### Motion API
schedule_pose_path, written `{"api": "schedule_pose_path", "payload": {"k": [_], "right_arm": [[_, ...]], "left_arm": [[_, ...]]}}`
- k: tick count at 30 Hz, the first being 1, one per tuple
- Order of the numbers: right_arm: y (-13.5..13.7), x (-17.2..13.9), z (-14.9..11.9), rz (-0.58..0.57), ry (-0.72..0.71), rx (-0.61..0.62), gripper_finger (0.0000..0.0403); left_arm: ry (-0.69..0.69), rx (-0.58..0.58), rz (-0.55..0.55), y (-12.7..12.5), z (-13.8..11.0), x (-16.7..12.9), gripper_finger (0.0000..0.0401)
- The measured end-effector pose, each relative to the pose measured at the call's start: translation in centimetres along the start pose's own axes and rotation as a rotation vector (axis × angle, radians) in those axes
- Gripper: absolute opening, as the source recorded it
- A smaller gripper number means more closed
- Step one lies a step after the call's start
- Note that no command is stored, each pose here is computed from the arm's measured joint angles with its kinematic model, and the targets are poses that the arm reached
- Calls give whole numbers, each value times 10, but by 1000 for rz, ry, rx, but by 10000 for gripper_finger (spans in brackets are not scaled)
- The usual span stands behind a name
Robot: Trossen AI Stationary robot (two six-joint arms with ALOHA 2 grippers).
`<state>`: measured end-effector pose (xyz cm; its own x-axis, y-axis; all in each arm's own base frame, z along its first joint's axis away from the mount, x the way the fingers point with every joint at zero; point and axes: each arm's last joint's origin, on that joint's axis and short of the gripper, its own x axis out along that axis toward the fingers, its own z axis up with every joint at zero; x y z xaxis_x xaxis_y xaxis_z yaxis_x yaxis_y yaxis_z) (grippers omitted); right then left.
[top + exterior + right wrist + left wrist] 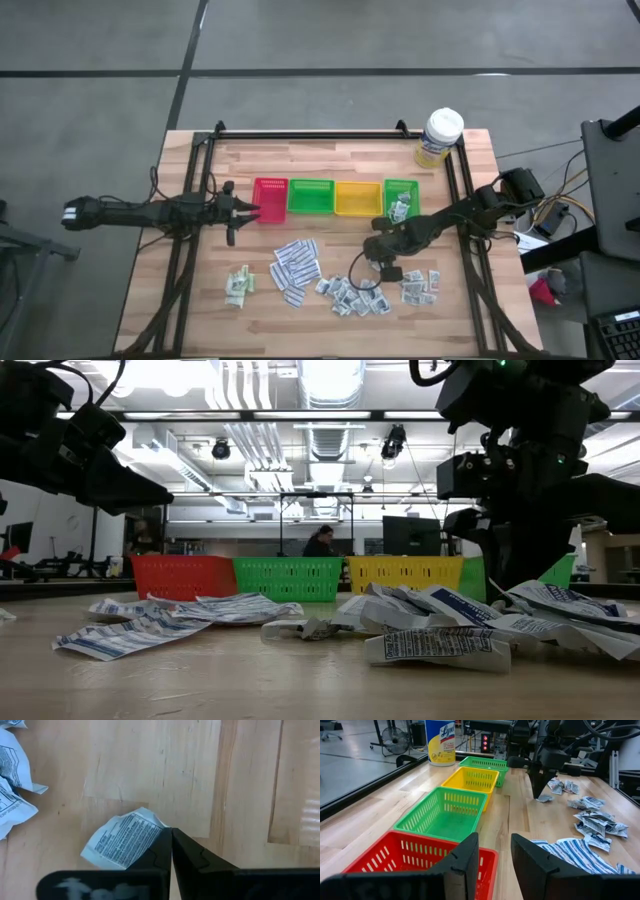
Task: Pick & Place First Aid Supplies
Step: Put the blue alcohol pad into the right green bin
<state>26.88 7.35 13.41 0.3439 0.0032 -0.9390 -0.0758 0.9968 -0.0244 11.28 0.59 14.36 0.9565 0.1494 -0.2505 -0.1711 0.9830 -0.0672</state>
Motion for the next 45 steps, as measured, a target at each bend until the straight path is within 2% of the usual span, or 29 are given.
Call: {"api": "schedule_pose_path", "payload": {"k": [5,13,18,21,24,32,40,45], "right_arm": [[1,-13,17,-38,-24,-4,8],[-3,-50,47,-247,2,-41,8],[-10,-77,53,-463,73,-3,8],[-15,-92,48,-617,130,48,8],[-19,-102,40,-715,193,109,8],[-31,-94,20,-785,290,231,8],[-54,-74,-3,-789,424,322,8],[-70,-68,-8,-774,465,334,8]], "left_arm": [[0,0,0,0,0,0,113],[0,0,0,0,0,0,113],[0,0,0,0,0,0,113],[0,0,0,0,0,0,113],[0,0,0,0,0,0,113],[0,0,0,0,0,0,113],[0,0,0,0,0,0,113],[0,0,-1,0,0,0,113]]}}
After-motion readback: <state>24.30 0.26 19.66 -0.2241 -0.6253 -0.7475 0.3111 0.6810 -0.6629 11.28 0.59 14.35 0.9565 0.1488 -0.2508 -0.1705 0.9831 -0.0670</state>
